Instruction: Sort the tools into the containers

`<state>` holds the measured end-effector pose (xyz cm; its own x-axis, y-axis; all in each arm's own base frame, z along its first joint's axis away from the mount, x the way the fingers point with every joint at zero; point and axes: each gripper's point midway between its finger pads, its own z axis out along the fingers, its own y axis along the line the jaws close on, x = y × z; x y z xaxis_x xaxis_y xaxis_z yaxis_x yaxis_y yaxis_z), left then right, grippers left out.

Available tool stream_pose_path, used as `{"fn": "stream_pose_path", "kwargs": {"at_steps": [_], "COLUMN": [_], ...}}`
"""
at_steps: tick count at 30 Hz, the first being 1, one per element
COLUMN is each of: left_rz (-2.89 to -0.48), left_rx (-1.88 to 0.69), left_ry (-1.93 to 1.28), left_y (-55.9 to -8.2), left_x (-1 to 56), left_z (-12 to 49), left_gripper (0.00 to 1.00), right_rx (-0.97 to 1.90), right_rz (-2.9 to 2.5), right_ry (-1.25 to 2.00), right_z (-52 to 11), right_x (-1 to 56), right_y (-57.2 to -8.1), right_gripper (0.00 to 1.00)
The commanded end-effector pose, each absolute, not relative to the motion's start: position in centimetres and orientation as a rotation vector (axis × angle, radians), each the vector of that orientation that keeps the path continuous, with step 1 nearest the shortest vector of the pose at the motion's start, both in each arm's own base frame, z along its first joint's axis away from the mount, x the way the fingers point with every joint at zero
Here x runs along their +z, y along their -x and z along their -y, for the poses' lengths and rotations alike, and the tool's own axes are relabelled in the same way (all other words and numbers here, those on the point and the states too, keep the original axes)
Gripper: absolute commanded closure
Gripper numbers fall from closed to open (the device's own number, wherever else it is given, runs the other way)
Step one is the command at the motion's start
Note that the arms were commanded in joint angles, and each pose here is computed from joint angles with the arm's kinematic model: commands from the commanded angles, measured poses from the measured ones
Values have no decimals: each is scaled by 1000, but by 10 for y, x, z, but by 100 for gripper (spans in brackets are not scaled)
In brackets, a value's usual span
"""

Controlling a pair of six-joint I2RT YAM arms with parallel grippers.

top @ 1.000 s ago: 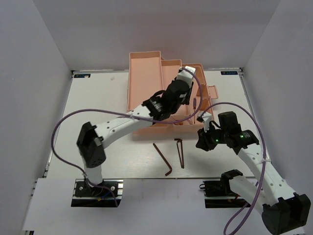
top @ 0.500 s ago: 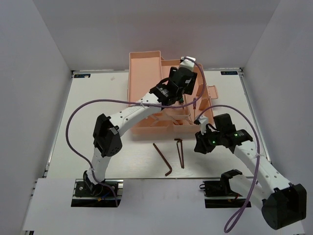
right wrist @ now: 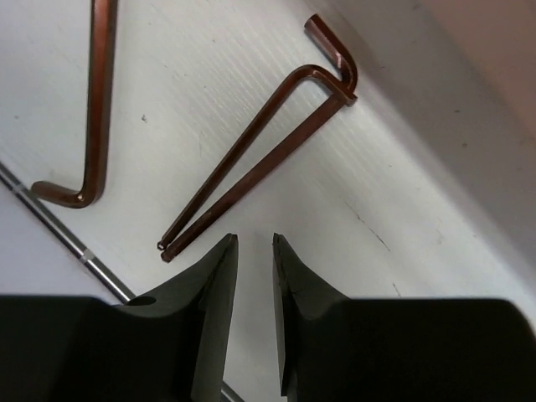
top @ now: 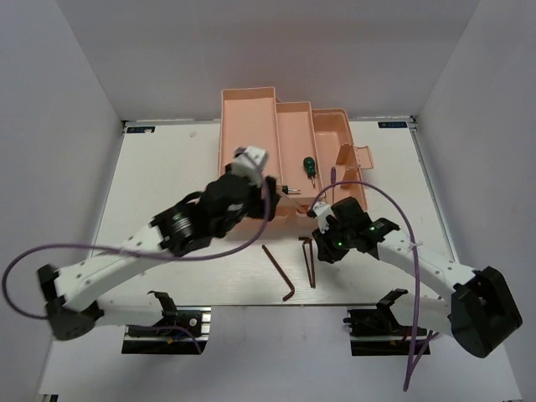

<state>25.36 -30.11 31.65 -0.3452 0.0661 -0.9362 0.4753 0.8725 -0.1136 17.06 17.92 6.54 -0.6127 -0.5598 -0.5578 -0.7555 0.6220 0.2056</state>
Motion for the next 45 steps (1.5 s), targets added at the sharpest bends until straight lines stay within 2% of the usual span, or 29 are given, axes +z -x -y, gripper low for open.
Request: {"fn": "stream_pose_path", "kwargs": {"at_steps": [1,5,12,23,32,34,37,45], "left_rz": [-2049,-2173,-2212,-2234,-2246,-2235,-2250,-2256], "left_rx": [-445,-427,-438,-473,-467,-473,-457,-460], "left_ry": [-374,-320,-259,-253,-256,-257,-277,-315], "left_y": [-214,-183,-171,-164,-159,-159,-157,-157], "left_x": [265,207,183,156,145,149,143,137], "left_z": [258,223,208,217,215,217,219,239], "left_gripper": [24,23,23,22,22,22,22,22], "right_rx": [488,439,405,390,273,254,280,117], "right_rz": [-2410,-2455,-2480,-2562,-2526,-2537,-2446,-2495], "right_ry": [989,1012,1029,987,1043,1013,1050,1157], "right_z": [-184,-194,-206,-212,-190,-183,-192,-177], "right_x": [50,41,39,24,11,9,26,20], "right_y": [-183,-184,-191,-184,-170,-167,-173,-178], "right_gripper": [70,67,61,58,66,71,71,73]}}
